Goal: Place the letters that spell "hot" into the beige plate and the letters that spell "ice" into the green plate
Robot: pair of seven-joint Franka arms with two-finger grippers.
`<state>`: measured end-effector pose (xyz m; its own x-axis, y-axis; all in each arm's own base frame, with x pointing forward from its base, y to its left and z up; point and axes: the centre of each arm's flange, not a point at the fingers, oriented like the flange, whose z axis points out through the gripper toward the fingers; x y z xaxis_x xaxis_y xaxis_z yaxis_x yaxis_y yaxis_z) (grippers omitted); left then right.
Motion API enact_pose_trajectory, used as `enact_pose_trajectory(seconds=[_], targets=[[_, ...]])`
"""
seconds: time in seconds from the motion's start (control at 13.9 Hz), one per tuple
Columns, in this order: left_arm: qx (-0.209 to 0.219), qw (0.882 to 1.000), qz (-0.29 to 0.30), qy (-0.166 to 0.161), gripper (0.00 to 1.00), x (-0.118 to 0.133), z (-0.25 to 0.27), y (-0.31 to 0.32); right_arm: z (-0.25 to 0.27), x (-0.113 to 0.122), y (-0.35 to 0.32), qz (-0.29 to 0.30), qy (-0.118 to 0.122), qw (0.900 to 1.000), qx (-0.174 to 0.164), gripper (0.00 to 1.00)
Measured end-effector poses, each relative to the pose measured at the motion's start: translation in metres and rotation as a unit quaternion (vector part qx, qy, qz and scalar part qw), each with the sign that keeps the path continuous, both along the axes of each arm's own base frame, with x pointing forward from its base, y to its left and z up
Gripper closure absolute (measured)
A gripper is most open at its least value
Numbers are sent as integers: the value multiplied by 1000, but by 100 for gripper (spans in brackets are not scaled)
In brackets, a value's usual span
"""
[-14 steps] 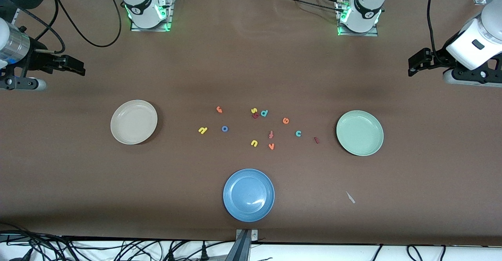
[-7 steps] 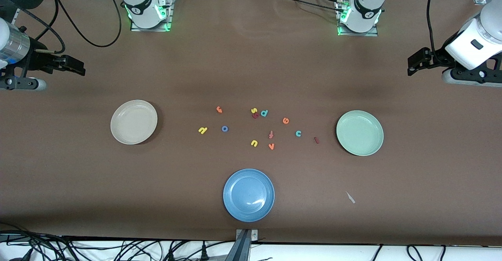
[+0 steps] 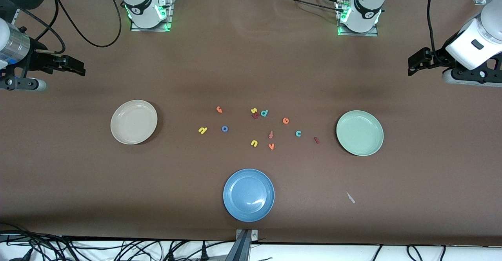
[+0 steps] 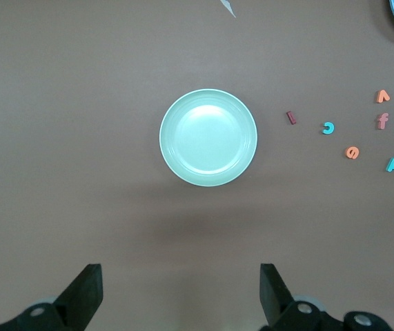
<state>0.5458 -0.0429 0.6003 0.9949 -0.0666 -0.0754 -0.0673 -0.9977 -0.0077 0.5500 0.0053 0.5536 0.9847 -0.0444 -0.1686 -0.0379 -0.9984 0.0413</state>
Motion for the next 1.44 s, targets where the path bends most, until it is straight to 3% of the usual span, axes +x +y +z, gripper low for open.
enact_pose_trajectory(seconds=[0.65, 0.86, 1.01, 1.22, 1.44], targets=[[0, 1000, -1, 2, 0, 0, -1, -1, -21, 7, 14, 12, 19, 1000, -1, 0], [0, 1000, -1, 17, 0, 5, -14, -1, -45, 15, 37, 17, 41, 999, 23, 0], [-4, 999, -7, 48, 0, 18, -47, -7, -77, 25, 53, 8, 60, 997, 40, 0], [-13, 994, -33, 104, 0, 39, -119, -41, -119, 42, 93, -42, 54, 997, 23, 0], [-18, 993, -69, 91, 0, 62, -181, -95, -164, 50, 157, -117, 35, 992, -2, 0]])
